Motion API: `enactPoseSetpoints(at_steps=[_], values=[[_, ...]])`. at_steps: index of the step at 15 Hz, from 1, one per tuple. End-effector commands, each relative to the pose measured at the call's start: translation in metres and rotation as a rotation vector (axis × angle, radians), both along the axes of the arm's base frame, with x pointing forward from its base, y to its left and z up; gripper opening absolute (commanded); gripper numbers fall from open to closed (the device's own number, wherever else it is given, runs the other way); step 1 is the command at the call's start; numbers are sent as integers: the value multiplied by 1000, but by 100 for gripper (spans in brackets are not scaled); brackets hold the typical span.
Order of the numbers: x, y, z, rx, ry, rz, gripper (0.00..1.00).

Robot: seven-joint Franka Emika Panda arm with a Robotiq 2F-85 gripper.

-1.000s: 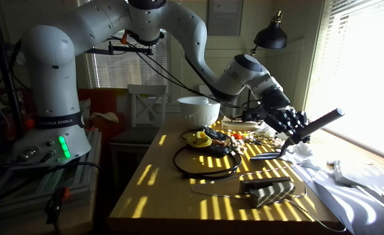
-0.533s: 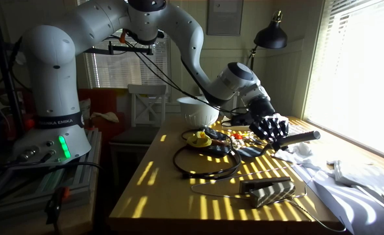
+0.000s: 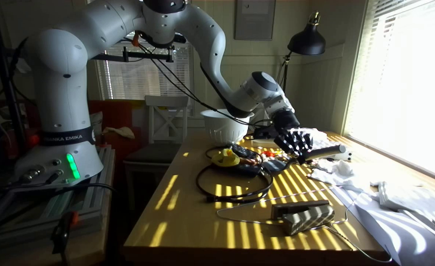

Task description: Pick up the spatula and scoop up the white blocks then put them into the colander

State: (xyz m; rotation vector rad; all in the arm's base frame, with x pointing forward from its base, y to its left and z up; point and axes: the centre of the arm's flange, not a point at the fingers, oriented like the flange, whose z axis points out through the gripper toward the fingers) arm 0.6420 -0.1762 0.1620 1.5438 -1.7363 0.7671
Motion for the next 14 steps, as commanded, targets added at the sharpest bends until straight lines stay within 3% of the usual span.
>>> enactPoseSetpoints(at_steps=[1,8,9,12,13,14], values=[[-7,4,11,-37,15,19,6],[-16,-46,32,-113,49,-51,6],[-11,-37,18,-90,53,-30,23],[-16,-52,23,-96,55,-50,23],[-16,-52,23,-96,56,-50,6],[-16,-49,20,-104,58,-45,6]])
